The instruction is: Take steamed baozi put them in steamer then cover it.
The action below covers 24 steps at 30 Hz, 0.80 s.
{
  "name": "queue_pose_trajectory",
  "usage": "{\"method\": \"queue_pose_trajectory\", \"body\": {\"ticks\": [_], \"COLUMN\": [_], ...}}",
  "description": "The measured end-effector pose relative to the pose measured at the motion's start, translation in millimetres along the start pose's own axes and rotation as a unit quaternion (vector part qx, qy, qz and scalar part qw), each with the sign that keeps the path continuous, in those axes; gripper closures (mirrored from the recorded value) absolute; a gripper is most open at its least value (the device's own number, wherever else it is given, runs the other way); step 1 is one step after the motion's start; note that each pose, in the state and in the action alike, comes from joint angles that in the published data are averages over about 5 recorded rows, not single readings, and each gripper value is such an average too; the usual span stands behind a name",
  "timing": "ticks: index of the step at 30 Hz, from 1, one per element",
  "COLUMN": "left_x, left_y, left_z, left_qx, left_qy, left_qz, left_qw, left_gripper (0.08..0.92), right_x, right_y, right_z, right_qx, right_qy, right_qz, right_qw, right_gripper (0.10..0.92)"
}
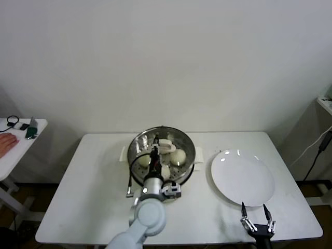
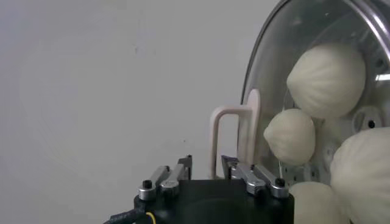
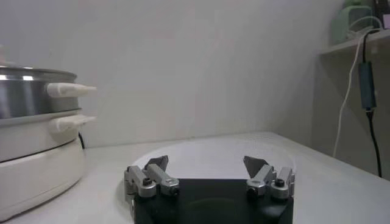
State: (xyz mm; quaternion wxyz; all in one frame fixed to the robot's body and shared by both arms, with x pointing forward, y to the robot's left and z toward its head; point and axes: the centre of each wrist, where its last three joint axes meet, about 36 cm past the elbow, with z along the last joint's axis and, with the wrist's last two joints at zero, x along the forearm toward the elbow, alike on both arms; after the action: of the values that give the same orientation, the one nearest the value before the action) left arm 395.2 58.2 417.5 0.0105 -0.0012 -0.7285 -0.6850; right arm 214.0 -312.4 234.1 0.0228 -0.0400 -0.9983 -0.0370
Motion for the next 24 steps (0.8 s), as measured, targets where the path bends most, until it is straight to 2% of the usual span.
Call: {"method": "queue_pose_trajectory", "body": {"ticks": [8,14,20,24], "left_x": [11.4,22.0,34.6,40.8], "left_y": [10.6,25.6,42.8,51.6], "left_z": [6.6,17.5,38.5,59.4], "left_qx": [0.027,0.06,0.113,0.175], "left_qy": [-0.01,-0.027,-0.058,-0.076], "left_qz": [0.009,0.013,0.011,0.01], "left_qw": [1.0,0.998,0.992,0.982], "left_gripper": [0.377,0.216,0.177,0.177], "right_x": [-1.3,-2.1,-0.7,0.7], "right_y": [1.0,3.5,5.7,6.5], "right_z": [0.1,0.8,-0.1,-1.8], "right_qx": [0.0,-0.004,-0.004,-0.001], "right_qy": [0.003,0.007,0.009,0.007], "right_qz": [-0.002,-0.003,0.003,0.003], "right_qw": [1.0,1.0,1.0,1.0], "right_gripper": [0.2,0.2,0.2,0.2]}}
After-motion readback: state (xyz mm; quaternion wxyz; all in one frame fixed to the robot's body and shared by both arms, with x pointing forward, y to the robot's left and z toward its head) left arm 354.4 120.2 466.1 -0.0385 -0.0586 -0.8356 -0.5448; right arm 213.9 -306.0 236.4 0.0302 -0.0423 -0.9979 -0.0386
